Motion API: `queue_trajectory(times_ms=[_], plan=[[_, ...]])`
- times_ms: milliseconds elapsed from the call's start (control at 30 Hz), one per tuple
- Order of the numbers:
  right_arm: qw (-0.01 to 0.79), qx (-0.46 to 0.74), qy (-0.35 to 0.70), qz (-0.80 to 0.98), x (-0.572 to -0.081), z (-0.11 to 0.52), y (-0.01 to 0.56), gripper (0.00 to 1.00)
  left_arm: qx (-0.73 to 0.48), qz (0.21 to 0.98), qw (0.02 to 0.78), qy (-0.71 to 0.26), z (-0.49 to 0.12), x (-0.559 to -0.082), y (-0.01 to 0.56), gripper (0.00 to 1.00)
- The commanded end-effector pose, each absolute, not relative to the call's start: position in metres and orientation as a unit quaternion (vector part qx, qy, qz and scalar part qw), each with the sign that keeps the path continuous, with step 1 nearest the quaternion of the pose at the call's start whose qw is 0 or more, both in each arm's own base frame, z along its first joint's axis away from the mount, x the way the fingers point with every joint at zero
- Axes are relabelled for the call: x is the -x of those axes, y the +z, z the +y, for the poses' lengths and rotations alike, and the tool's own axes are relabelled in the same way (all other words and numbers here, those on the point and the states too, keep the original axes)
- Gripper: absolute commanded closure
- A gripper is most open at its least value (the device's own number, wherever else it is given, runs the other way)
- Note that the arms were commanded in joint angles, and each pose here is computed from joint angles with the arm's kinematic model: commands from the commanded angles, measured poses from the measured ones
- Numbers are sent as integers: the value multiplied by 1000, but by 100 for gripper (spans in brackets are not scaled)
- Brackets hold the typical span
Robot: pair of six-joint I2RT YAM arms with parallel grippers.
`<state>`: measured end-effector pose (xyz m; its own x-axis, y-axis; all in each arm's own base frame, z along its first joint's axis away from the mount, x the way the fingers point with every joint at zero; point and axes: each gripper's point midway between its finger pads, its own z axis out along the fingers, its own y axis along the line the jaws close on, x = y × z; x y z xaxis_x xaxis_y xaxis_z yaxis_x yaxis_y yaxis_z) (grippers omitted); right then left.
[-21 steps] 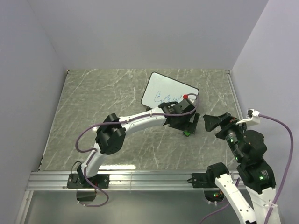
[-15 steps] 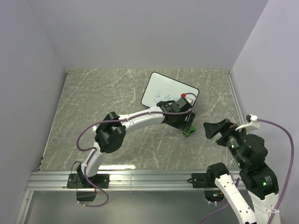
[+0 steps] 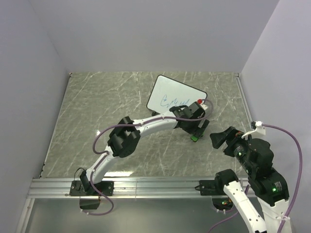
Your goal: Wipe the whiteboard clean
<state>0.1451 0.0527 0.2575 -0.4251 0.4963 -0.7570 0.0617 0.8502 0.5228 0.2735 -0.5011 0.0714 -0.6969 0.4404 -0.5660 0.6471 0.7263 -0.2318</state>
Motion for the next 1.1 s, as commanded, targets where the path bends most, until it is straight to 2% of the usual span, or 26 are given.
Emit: queue_trajectory(times_ms=[0, 467, 667, 800, 867, 900, 967, 1067], plan=[[505, -178, 205, 819, -145, 50, 256, 1, -336, 881, 243, -228, -518, -273, 73, 1], [505, -185, 196, 820, -144, 46, 255, 1, -374, 883, 204, -199, -528, -247, 17, 10], [500, -181, 199, 823, -146, 48, 253, 1, -373, 889, 195, -184, -526, -248, 2, 25], [500, -175, 202, 824, -147, 51, 254, 2, -369, 897, 183, -159, -516, -247, -13, 53], [499, -174, 202, 825, -148, 51, 253, 2, -365, 902, 186, -137, -507, -250, -18, 59], [500, -173, 204, 823, -149, 52, 254, 2, -364, 903, 188, -132, -504, -252, -16, 75], [501, -170, 206, 823, -151, 54, 255, 2, -362, 907, 181, -117, -494, -249, -22, 99], [497, -153, 216, 826, -158, 62, 255, 3, -361, 909, 168, -123, -484, -238, -15, 100]])
